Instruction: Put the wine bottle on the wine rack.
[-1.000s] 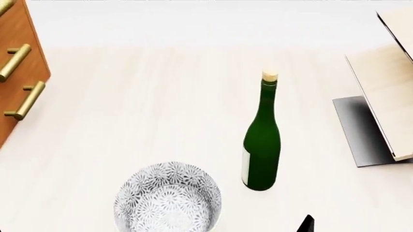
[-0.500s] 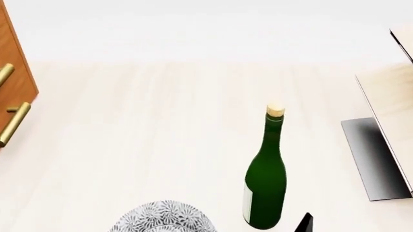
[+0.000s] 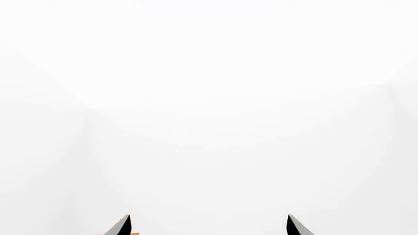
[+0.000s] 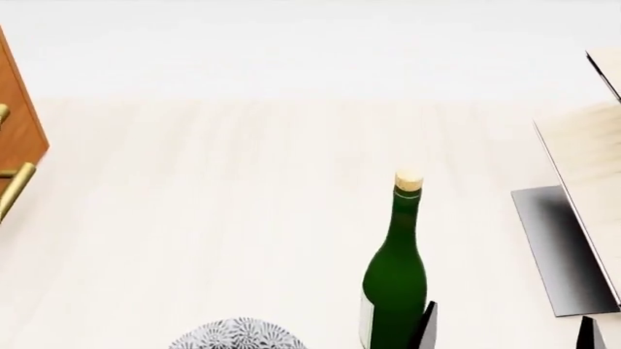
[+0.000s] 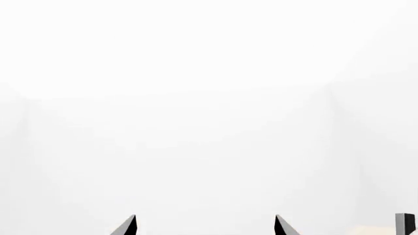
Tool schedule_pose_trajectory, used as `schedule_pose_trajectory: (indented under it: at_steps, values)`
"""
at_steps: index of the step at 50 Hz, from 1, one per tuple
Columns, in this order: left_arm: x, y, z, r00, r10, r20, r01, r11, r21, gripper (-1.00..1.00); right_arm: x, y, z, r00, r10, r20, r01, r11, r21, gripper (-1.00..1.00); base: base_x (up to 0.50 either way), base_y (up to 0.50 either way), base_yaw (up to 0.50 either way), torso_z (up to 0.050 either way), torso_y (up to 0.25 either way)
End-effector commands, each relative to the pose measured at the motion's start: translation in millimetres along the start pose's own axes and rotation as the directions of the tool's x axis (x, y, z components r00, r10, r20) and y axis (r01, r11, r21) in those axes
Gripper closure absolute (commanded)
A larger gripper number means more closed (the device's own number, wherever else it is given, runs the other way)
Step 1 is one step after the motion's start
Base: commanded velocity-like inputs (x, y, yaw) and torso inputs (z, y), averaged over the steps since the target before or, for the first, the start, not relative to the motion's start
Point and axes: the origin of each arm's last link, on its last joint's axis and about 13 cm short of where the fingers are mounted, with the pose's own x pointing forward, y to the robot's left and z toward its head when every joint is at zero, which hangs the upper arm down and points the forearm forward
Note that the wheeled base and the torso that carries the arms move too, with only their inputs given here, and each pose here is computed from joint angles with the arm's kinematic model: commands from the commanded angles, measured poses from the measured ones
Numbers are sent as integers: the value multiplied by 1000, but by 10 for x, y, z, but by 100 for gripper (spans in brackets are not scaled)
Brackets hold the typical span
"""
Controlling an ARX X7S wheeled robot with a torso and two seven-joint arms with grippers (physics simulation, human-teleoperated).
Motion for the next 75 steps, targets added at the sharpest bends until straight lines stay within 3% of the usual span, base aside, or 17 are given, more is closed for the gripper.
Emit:
schedule_pose_trajectory:
  at_steps: [1, 75]
  values:
    - [1, 0, -2, 1000, 1, 0, -1, 1000, 0, -100, 1, 3, -10, 1000, 5, -17, -5, 1000, -1, -100, 0, -199, 0, 0, 0]
    - [1, -3, 10, 1000, -1, 2, 1, 1000, -3, -100, -7, 8, 8, 1000, 19, -14, -19, 1000, 4, -100, 0, -196, 0, 0, 0]
